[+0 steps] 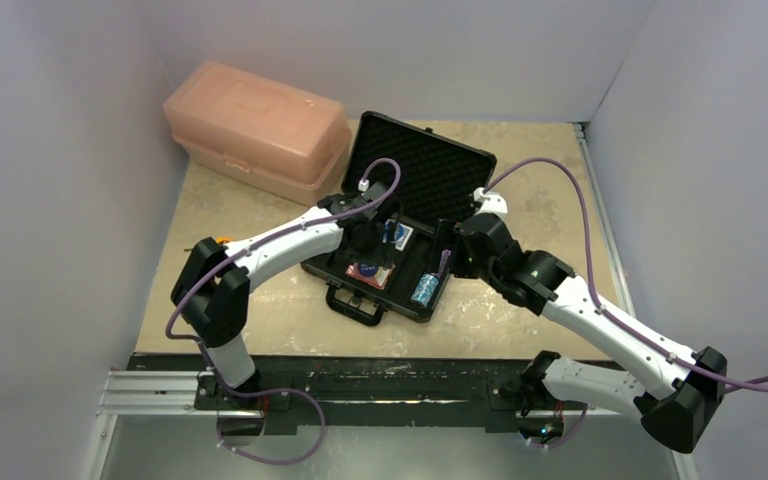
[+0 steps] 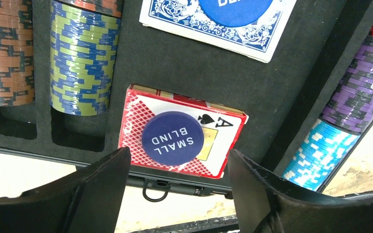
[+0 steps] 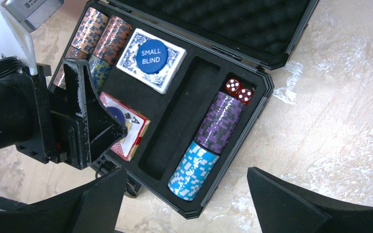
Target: Pack up texas hold em set
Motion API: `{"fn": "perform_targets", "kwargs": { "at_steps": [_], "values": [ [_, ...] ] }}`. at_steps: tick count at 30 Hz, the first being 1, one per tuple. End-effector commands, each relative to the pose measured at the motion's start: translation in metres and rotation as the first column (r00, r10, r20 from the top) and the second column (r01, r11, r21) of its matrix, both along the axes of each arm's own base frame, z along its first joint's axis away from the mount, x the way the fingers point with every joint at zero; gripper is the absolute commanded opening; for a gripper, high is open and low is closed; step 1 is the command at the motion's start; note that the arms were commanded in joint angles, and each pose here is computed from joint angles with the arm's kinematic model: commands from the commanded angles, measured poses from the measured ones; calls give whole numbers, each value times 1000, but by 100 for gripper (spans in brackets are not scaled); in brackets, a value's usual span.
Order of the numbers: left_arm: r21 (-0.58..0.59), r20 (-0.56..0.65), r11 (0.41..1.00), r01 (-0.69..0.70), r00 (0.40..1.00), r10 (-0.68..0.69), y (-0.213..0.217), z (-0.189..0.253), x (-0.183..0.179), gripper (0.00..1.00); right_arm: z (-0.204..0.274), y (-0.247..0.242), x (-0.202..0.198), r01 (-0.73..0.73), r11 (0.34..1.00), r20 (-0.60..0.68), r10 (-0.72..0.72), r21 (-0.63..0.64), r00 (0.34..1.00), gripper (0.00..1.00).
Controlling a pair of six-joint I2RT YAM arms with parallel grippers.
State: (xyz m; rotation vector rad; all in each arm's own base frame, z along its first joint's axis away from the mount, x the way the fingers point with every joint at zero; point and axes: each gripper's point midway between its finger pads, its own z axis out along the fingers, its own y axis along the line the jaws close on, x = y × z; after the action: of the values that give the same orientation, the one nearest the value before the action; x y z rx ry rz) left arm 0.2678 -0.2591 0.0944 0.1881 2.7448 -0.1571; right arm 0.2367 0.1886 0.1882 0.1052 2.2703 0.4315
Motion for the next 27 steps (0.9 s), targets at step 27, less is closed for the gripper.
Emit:
{"fn": "perform_targets", "kwargs": {
  "at_steps": [27],
  "values": [
    [-111, 643, 983, 149, 764, -43, 76, 160, -13, 78, 86, -31, 1, 50, 986, 302, -96, 157, 948, 99]
  ]
}}
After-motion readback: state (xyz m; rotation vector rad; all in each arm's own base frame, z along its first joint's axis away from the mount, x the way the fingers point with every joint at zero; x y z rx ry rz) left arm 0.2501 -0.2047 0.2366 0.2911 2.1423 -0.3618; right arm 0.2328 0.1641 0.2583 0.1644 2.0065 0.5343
